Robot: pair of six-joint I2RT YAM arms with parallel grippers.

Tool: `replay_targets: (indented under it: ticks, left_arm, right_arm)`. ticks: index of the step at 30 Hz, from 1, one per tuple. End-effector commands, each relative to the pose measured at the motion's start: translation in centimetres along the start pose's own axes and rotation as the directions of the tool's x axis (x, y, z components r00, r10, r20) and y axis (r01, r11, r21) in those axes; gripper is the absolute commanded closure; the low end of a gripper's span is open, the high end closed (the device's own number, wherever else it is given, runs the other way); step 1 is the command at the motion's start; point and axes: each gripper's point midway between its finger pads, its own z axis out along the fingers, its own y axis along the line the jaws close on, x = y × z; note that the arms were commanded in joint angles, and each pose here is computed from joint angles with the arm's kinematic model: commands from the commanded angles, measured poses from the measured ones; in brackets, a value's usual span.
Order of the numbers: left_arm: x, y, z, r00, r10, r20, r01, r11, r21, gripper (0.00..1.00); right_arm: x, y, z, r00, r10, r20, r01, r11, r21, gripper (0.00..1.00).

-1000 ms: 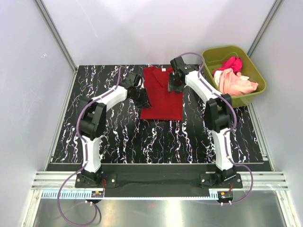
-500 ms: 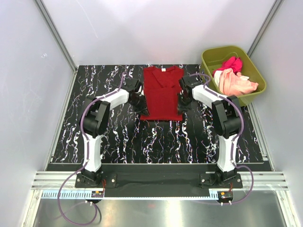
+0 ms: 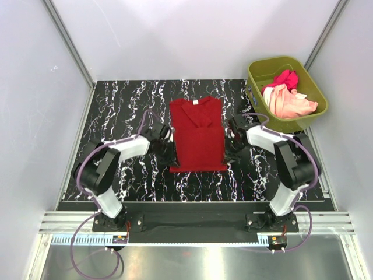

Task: Fold and stack the t-shirts
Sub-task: Fold the tshirt

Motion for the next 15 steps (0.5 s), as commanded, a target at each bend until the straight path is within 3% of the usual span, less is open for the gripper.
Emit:
replay_targets:
  ticks: [1,5,9,11,15]
  left_arm:
    - [6.3,4.8,-1.1,0.993,-0.05,-0.106,0.032,0.986,-0.164,0.77]
    - [6.2,2.9,-4.2,0.998,0.01,-0.061,-0.017,0.993,-0.115,0.72]
    - [4.3,-2.2,-6.2,0.998,0.058,-0.016,-0.056,0.995,0.078,0.67]
    - [4.1,-4.4,-6.2,0.998,0.057,-0.041,-0.049,0.982,0.181,0.71]
    - [4.0,-4.7,-4.5,0.996,0.005,-0.085,0.012,0.981,0.193,0.77]
  right_arm:
    - [5.2,-2.7,-1.0,0.993,0.064,-0.096,-0.056,0.995,0.082,0.85]
    - [6.6,-0.9,-3.7,0.996,0.035,-0.086,-0.035,0.999,0.003,0.7]
    - [6.7,4.2,-6.0,0.994,-0.042,-0.097,0.026,0.986,-0.165,0.62]
    - [6.6,7.2,-6.0,0.988,-0.093,-0.126,0.061,0.969,-0.239,0.63]
    - [6.9,12.8,-5.7,0.969,-0.173,-0.179,0.092,0.916,-0.39,0.72]
